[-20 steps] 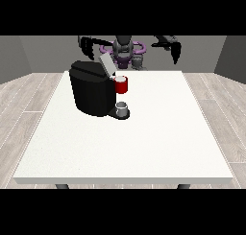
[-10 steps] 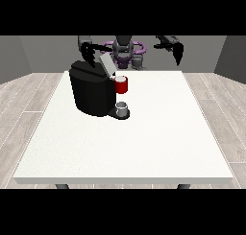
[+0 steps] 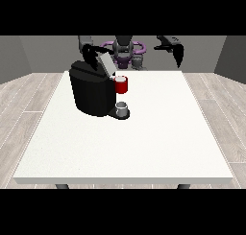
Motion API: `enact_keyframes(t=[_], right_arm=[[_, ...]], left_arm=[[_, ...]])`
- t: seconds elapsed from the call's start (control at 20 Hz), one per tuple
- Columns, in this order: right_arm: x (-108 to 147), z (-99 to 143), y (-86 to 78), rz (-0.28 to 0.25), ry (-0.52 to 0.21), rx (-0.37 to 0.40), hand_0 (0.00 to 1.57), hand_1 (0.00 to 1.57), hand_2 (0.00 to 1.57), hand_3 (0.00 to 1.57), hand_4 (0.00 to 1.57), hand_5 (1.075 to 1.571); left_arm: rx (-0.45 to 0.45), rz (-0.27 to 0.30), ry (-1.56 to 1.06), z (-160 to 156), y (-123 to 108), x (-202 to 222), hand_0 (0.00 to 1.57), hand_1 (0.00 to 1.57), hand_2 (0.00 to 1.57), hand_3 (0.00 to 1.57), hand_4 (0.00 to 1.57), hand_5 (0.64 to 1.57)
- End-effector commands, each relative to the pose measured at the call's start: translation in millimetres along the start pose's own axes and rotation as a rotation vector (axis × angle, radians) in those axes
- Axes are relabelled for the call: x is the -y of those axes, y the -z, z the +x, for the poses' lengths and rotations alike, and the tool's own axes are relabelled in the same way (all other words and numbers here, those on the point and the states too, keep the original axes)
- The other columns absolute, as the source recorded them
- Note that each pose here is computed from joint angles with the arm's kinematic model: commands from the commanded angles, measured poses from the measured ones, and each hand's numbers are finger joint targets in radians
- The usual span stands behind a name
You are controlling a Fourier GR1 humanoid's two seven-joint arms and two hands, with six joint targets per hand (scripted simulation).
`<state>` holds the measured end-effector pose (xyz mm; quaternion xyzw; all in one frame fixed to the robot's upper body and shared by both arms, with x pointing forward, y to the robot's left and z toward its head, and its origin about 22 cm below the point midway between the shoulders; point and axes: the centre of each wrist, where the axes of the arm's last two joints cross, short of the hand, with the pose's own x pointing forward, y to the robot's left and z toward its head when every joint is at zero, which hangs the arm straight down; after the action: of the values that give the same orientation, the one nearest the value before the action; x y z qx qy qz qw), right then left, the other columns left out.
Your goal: Insert the coffee pod into the coffee machine and close the lid
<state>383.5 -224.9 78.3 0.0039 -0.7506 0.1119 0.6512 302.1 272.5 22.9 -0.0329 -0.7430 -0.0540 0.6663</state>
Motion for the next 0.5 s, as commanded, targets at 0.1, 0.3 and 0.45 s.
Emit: enact_keyframes(t=[0.1, 0.3, 0.45], right_arm=[[-16.5, -3.3, 4.2, 0.061, 0.000, -0.026, 0.00, 0.00, 0.00, 0.00, 0.00, 1.571], [-32.6, -7.5, 7.1, 0.057, -0.018, 0.020, 0.00, 0.00, 0.00, 0.00, 0.00, 1.571], [-18.1, 14.4, 21.2, 0.047, -0.010, 0.032, 0.00, 0.00, 0.00, 0.00, 0.00, 1.571]], left_arm=[[-0.024, 0.024, -0.004, 4.9, 5.6, -6.9, 0.00, 0.00, 0.00, 0.00, 0.00, 1.571], [0.017, 0.030, 0.039, 1.3, 5.0, 5.4, 0.00, 0.00, 0.00, 0.00, 0.00, 1.571], [0.006, 0.028, 0.011, -3.4, -1.1, -3.8, 0.00, 0.00, 0.00, 0.00, 0.02, 1.571]])
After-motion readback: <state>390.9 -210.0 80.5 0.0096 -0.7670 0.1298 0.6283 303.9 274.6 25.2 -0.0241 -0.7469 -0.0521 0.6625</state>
